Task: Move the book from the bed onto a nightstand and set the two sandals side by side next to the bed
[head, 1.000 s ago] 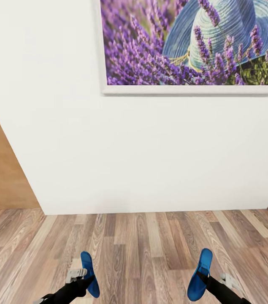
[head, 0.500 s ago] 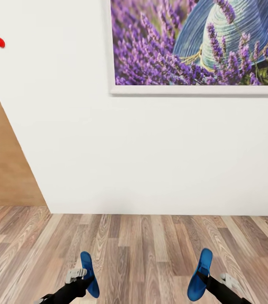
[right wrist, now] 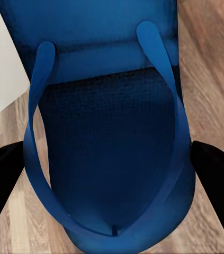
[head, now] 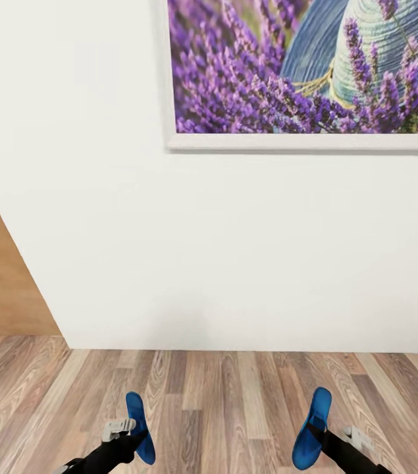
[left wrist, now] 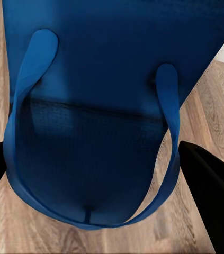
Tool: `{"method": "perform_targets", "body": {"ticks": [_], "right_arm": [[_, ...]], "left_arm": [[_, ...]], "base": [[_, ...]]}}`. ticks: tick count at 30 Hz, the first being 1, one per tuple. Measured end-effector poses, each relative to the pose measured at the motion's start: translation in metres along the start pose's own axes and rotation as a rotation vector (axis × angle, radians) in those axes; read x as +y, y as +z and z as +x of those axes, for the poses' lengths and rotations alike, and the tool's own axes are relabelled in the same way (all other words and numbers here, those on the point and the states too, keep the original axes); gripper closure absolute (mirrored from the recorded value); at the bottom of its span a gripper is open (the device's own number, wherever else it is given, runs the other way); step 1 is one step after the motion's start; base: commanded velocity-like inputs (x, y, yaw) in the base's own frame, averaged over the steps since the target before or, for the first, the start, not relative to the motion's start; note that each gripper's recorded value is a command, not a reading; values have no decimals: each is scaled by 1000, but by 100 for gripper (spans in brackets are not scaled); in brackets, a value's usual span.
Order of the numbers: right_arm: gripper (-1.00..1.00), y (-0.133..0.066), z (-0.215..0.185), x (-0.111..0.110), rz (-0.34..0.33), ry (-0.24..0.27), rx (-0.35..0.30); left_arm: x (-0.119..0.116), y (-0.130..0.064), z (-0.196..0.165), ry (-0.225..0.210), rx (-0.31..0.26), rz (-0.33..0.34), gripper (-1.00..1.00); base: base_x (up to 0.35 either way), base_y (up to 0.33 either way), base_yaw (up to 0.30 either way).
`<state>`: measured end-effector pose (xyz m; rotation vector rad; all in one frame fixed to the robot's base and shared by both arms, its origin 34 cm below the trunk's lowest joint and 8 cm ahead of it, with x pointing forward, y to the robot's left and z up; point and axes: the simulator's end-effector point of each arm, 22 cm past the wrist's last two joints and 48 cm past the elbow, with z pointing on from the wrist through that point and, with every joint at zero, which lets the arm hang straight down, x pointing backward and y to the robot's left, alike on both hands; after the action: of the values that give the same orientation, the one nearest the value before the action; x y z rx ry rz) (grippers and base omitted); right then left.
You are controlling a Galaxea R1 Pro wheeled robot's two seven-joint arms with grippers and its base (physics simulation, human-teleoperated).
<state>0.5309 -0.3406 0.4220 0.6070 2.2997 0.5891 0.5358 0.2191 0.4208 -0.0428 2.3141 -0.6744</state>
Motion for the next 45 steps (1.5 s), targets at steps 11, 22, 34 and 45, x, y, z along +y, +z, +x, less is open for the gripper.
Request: {"method": "perform_targets", "body": {"ticks": [11, 22, 34, 45], "right_arm": [[100, 0, 0, 0, 1, 0, 0], [100, 0, 0, 0, 1, 0, 0], [100, 0, 0, 0, 2, 1, 0], [100, 0, 0, 0, 2, 0, 0]], "left_arm": [[-1, 0, 0, 0, 0, 2, 100], [-3, 2, 1, -3, -1, 5, 100], [-3, 2, 1, -3, 0, 5, 100], [-2, 2, 1, -2, 1, 2, 100]], "base": [[300, 0, 0], [167, 0, 0], [18, 0, 187], [0, 0, 291]]}}
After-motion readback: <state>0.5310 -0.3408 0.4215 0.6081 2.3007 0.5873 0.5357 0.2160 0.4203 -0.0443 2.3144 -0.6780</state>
